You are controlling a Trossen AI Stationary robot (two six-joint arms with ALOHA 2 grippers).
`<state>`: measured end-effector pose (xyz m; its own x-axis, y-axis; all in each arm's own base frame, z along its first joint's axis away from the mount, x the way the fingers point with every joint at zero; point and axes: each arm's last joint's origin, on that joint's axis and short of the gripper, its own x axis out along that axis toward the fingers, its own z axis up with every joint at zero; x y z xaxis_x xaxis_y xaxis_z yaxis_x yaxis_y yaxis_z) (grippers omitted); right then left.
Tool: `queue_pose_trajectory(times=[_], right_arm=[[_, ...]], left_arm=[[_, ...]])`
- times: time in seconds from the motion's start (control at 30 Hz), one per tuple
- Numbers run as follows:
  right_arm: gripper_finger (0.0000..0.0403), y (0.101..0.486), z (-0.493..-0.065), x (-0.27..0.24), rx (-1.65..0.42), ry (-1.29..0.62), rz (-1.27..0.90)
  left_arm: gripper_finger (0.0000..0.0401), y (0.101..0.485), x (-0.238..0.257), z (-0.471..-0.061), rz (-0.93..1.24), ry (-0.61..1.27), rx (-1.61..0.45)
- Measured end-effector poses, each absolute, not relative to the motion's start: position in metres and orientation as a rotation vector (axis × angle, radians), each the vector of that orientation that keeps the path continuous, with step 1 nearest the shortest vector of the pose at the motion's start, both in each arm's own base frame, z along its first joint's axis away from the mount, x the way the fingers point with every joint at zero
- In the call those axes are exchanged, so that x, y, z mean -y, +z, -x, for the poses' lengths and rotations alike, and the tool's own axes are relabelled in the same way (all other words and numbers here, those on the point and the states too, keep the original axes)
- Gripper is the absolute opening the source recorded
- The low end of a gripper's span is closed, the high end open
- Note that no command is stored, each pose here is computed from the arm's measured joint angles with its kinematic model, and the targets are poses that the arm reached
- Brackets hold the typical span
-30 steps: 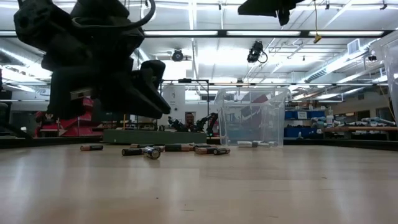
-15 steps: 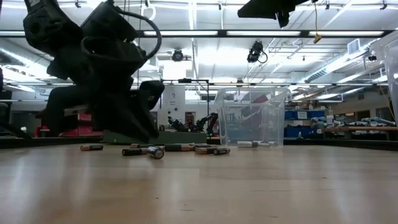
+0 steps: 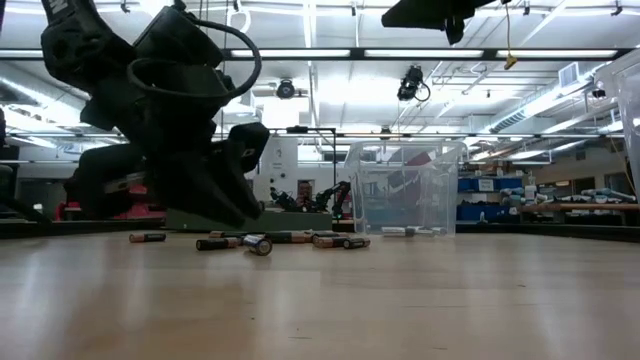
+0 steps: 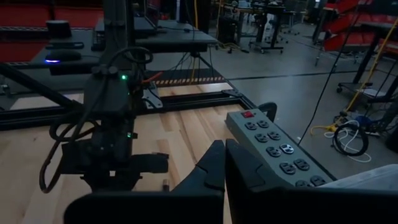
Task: Sort batteries
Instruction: Put the silver battery into the top transparent bin
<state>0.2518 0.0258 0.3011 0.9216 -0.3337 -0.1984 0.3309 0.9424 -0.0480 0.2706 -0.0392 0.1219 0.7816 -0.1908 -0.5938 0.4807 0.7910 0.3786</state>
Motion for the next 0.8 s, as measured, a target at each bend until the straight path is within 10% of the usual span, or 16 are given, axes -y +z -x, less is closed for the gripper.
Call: queue_pose_trajectory(times=[0.8], right_arm=[[0.0001, 0.298, -0.251, -0.025, -0.234, -0.343, 0.018]], left_arm=[[0.0173, 0.091, 0.014, -0.288, -0.389, -0.375, -0.546]])
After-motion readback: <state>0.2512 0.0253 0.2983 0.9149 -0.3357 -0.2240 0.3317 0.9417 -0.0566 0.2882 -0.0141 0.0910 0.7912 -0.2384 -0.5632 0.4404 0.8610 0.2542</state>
